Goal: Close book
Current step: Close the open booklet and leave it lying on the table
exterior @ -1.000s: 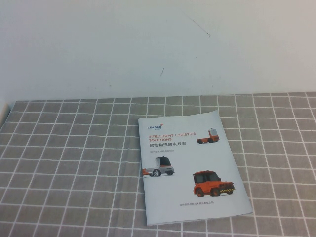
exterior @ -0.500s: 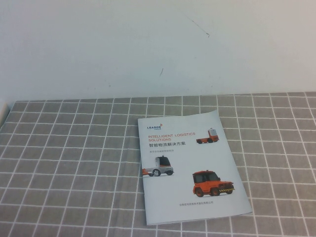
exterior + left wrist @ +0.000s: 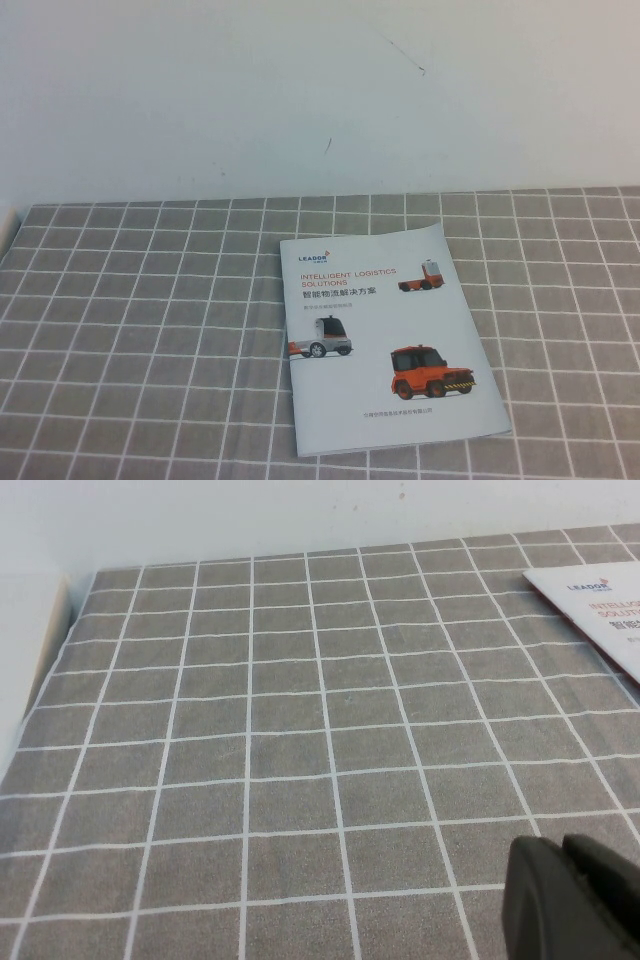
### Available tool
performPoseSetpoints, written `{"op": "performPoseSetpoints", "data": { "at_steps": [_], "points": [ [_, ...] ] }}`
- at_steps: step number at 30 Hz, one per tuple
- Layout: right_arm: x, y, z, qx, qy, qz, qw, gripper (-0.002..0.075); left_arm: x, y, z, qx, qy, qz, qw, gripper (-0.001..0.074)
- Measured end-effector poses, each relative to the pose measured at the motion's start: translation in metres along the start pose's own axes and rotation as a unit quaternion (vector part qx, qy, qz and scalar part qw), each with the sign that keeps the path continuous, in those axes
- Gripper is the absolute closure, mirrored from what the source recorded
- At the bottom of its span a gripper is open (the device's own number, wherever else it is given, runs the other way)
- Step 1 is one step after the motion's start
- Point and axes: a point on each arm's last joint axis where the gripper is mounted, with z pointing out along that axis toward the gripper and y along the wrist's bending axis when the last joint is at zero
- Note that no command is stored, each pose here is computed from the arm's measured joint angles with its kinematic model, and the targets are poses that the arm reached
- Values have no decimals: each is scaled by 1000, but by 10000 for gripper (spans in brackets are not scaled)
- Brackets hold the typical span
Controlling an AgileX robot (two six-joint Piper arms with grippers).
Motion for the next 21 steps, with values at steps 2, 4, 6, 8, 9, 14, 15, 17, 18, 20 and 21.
{"op": "performPoseSetpoints", "data": {
  "at_steps": [2, 4, 6, 8, 9, 14, 15, 17, 18, 20, 21],
  "points": [
    [9, 2, 5, -1, 7, 3, 1000, 729, 0, 0, 0, 0, 0, 0, 1000, 738],
    [8, 2, 6, -1, -9, 5, 1000, 729, 0, 0, 0, 0, 0, 1, 1000, 738],
    [8, 2, 6, -1, -9, 2, 1000, 729, 0, 0, 0, 0, 0, 1, 1000, 738],
    [8, 2, 6, -1, -10, -14, 1000, 729, 0, 0, 0, 0, 0, 1, 1000, 738],
    [8, 2, 6, -2, -10, -22, 1000, 729, 0, 0, 0, 0, 0, 1, 1000, 738],
    [8, 3, 6, -6, -12, -44, 999, 729, 0, 0, 0, 0, -1, 1, 1000, 738],
    [8, 3, 6, -6, -13, -45, 999, 729, 0, 0, 0, 0, -1, 1, 1000, 738],
    [8, 2, 6, -5, -13, -49, 999, 729, 0, 0, 0, 0, -1, 1, 1000, 738],
    [8, 2, 6, -5, -13, -53, 999, 729, 0, 0, 0, 0, -1, 1, 1000, 738],
    [8, 2, 6, -5, -13, -58, 998, 729, 0, 0, 0, 0, -1, 1, 1000, 738],
    [8, 2, 6, -5, -13, -58, 998, 729, 0, 0, 0, 0, -1, 1, 1000, 738]
  ]
}}
